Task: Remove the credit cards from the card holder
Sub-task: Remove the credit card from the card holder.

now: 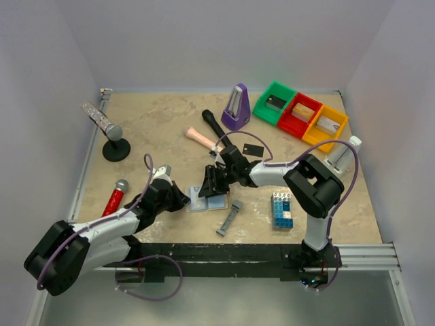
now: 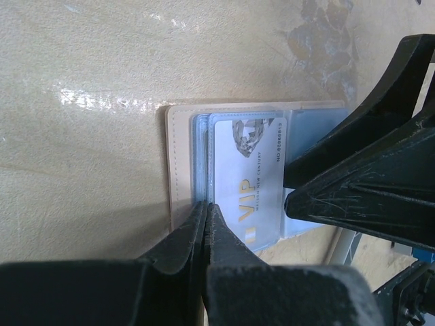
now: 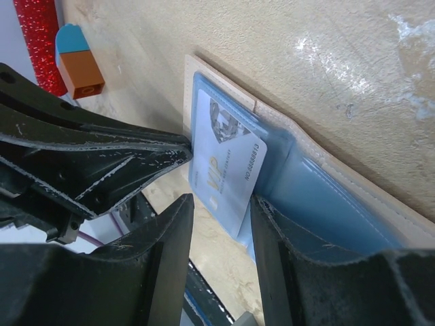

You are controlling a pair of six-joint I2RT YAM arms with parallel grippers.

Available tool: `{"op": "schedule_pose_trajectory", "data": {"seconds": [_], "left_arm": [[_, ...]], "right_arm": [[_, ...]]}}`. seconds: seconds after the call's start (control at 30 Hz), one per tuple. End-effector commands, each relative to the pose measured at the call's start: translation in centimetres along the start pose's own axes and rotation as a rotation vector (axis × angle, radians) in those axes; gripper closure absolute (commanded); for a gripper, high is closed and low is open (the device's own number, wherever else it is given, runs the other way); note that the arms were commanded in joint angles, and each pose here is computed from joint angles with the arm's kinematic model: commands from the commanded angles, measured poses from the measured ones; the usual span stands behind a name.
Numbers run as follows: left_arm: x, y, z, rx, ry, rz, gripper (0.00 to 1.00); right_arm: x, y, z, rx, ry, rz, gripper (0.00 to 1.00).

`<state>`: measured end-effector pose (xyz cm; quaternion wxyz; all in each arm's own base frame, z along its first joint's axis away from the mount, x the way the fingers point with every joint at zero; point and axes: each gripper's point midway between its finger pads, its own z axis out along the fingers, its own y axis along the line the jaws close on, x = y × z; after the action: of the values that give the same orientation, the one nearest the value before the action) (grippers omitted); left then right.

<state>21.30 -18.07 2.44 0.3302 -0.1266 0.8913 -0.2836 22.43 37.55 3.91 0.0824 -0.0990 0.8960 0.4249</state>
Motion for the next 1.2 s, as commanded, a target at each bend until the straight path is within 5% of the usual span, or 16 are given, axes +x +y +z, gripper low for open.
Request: {"op": "schedule_pose_trajectory", "data": {"seconds": [0.0,0.43,1.17], "left_arm": [[0.3,1.1,0.2,-0.031,-0.006,-0.003,1.00],[0.9,1.8,0.3,-0.048,0.006,-0.006,1.00],[0.7,-0.5,0.6,0.064,0.015,-0.019,1.00]], "right_arm": [[-0.7,2.4,-0.5,-0.124,-0.029,-0.022,0.56],[-0.4,4.1,-0.7,-0.269,0.003,-0.020,0.56],[-0.5,3.8,0.0,-0.219,0.067,-0.015,0.57]]}}
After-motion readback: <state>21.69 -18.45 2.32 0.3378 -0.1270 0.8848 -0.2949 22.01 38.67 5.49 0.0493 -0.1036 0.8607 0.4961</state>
